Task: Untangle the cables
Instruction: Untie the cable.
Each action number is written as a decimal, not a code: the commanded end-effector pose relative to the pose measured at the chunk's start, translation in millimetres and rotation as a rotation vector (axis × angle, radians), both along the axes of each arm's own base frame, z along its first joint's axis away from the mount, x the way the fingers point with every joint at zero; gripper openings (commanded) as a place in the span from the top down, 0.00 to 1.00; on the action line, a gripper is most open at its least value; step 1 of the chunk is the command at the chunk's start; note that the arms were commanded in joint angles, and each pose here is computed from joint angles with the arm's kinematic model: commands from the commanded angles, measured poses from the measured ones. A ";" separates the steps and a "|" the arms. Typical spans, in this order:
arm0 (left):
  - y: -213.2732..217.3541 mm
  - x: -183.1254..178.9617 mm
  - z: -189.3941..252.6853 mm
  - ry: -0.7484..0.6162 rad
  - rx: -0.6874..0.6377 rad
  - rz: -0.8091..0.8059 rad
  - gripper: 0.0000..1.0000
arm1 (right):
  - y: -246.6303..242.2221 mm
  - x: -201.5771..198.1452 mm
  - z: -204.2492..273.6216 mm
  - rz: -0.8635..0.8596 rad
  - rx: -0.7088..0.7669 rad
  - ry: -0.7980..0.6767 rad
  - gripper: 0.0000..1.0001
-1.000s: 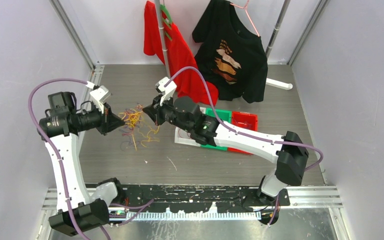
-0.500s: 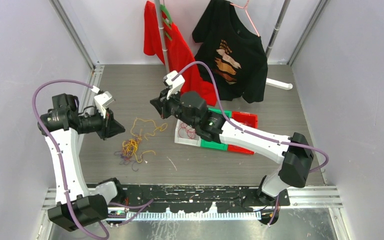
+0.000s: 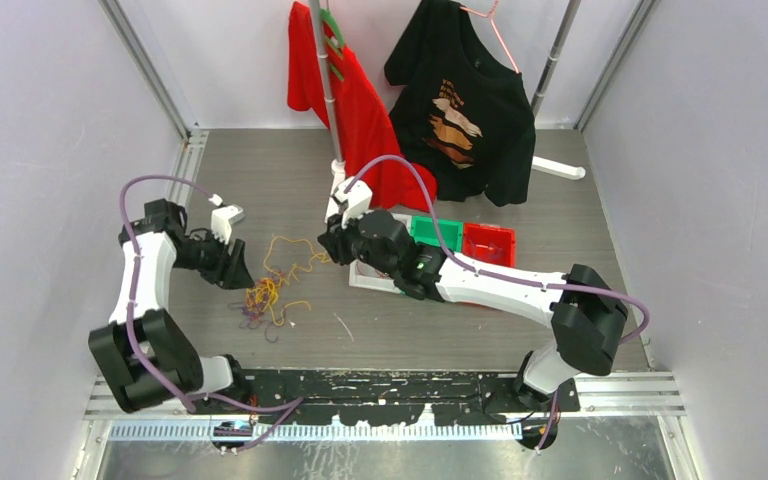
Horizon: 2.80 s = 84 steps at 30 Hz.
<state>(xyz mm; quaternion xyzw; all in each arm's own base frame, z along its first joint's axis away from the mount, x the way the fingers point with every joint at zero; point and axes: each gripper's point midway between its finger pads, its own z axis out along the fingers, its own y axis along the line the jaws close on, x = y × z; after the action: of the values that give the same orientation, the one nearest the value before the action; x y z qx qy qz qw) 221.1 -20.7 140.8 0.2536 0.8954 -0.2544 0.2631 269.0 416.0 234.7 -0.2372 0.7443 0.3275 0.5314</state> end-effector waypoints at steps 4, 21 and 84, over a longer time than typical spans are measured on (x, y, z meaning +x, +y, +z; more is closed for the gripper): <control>18.9 32.8 -49.1 -0.028 0.135 0.003 0.40 | -0.6 3.4 10.9 -0.036 0.086 -0.031 0.66; 2.0 51.5 -89.1 0.069 0.051 -0.054 0.67 | 1.9 -4.4 -5.3 -0.035 0.129 0.028 0.75; -90.7 -48.1 195.3 -0.125 -0.380 -0.150 1.00 | 12.2 29.4 -2.5 -0.348 0.178 -0.306 0.61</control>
<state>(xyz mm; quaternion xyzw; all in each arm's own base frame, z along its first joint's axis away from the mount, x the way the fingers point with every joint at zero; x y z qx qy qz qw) 191.2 -106.8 325.3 0.2731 0.7929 -0.4134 0.3548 283.2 454.1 211.6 -0.1613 0.6692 0.2784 0.6698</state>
